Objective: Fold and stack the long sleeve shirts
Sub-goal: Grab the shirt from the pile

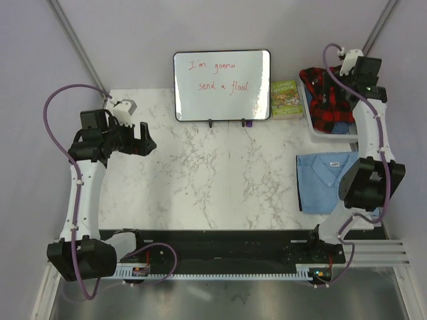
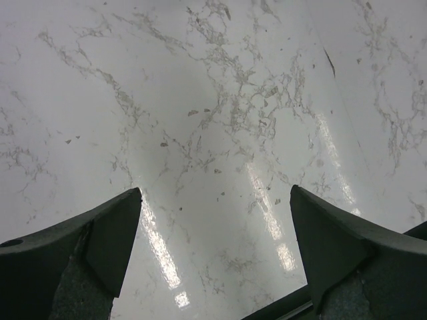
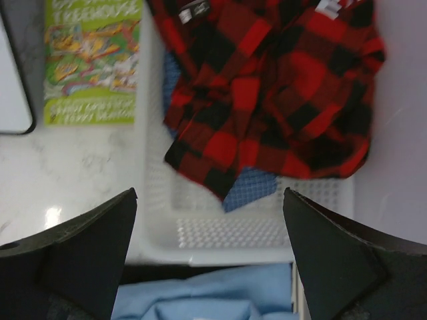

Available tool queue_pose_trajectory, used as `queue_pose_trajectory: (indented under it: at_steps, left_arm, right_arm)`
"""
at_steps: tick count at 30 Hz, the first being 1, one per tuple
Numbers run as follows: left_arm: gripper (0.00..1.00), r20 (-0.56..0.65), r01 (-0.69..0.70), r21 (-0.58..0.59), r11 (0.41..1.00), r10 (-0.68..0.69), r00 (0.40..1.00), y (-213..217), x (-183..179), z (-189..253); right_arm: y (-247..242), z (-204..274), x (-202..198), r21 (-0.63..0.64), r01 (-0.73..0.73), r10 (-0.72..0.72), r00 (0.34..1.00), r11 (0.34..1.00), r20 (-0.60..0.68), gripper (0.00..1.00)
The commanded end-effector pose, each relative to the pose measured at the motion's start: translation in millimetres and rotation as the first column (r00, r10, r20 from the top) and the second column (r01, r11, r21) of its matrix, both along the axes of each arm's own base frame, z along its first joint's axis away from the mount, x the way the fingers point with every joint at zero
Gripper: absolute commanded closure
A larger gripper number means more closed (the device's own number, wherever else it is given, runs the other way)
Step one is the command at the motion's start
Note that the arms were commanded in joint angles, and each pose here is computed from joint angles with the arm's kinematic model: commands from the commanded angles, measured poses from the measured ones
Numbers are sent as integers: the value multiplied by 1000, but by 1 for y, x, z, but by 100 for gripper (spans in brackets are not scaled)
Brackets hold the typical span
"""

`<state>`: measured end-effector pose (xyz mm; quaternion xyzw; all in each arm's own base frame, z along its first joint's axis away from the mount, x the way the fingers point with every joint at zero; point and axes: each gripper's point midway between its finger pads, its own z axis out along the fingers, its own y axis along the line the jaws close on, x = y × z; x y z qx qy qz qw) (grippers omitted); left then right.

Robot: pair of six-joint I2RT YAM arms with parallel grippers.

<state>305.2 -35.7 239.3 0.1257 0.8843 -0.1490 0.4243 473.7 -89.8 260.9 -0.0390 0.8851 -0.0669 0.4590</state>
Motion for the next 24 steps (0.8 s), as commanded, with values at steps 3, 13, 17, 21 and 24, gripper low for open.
queue_pose_trajectory:
  at_steps: [3,13,17,21,24]
  left_arm:
    - [1,134,102,-47,994,-95,986,-17,12,40]
    - [1,123,83,-9,997,-81,989,-11,8,27]
    - [1,118,73,14,997,-74,990,-7,7,23]
    - [1,122,70,26,997,-73,990,-5,8,25]
    - [1,135,79,23,997,-81,987,-7,8,32]
  right_arm:
    - [-73,6,83,-90,82,-74,994,993,85,2]
    - [-140,-49,142,-192,192,-171,978,962,122,2]
    - [-155,-94,146,-212,207,-195,978,955,73,2]
    - [-164,-120,148,-224,195,-192,981,955,37,4]
    - [-162,-108,150,-230,182,-172,983,956,62,42]
